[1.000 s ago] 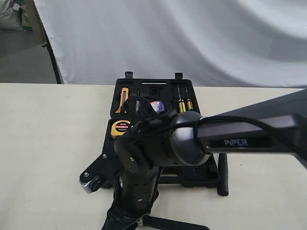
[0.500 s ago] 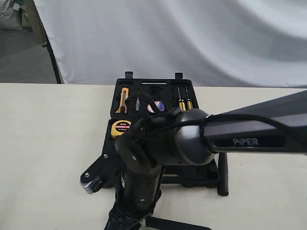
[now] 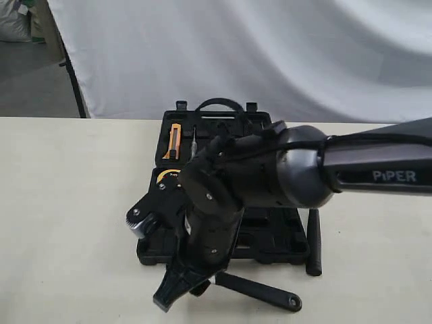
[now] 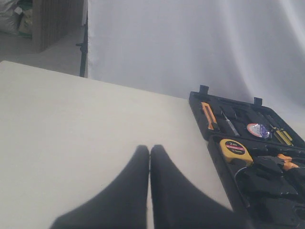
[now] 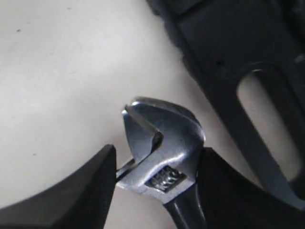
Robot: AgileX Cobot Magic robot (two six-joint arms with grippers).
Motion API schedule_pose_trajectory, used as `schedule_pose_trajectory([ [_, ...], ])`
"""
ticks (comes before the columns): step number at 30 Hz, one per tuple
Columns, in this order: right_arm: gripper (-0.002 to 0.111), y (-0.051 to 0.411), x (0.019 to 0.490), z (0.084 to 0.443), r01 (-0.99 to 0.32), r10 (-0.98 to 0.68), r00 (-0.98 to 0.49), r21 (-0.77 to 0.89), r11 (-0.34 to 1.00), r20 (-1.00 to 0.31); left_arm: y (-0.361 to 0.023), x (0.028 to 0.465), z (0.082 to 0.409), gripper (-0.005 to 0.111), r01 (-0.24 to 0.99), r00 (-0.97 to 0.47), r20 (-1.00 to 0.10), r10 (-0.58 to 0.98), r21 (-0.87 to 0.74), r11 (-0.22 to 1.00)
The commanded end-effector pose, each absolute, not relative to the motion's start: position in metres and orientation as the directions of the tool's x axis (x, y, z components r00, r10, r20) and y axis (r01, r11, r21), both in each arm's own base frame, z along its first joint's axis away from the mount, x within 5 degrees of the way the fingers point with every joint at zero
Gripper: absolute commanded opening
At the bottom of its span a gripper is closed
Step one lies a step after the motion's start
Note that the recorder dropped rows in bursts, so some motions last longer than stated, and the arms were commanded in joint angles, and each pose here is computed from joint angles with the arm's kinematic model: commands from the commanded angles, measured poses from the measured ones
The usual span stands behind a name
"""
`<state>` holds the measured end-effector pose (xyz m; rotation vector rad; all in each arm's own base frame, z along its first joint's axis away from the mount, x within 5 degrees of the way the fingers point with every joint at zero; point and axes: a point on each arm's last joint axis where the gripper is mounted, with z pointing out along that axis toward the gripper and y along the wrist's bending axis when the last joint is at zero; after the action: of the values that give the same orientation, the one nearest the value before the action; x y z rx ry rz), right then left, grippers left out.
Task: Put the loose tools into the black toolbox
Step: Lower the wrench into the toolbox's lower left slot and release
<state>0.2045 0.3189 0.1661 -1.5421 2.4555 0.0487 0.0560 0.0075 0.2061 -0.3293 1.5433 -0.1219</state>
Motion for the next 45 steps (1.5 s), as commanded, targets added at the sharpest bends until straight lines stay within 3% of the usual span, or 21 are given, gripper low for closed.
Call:
schedule_pose_trajectory([
  [1,0.0,0.305,0.228,0.174,-0.857,-0.852,-0.461,-0.125,0.5,-0.249,0.009,0.055,0.208,0.001,-0.149,0.051,-0.959,-0.28,-0.284,0.947],
  [7,0.0,0.301,0.251,0.192,-0.827,-0.82,-0.493,-0.135,0.545,-0.289,0.009,0.055,0.208,0.001,-0.149,0.051,-0.959,-0.28,-0.284,0.947],
  [18,0.0,0.318,0.273,0.226,-0.831,-0.843,-0.442,-0.216,0.513,-0.306,0.009,0.055,0.208,0.001,-0.149,0.051,-0.959,-0.28,-0.284,0.947],
  [30,0.0,0.342,0.299,0.183,-0.901,-0.957,-0.218,-0.336,0.273,-0.192,0.009,0.055,0.208,0.001,-0.149,0.051,-0.959,-0.28,-0.284,0.947],
  [36,0.0,0.353,0.31,0.162,-0.896,-0.961,-0.191,-0.363,0.254,-0.2,0.009,0.055,0.208,0.001,-0.149,0.051,-0.959,-0.28,-0.284,0.947],
  [45,0.0,0.353,0.316,0.164,-0.876,-0.972,-0.135,-0.435,0.207,-0.191,0.009,0.055,0.208,0.001,-0.149,0.051,-0.959,-0.28,-0.284,0.947],
])
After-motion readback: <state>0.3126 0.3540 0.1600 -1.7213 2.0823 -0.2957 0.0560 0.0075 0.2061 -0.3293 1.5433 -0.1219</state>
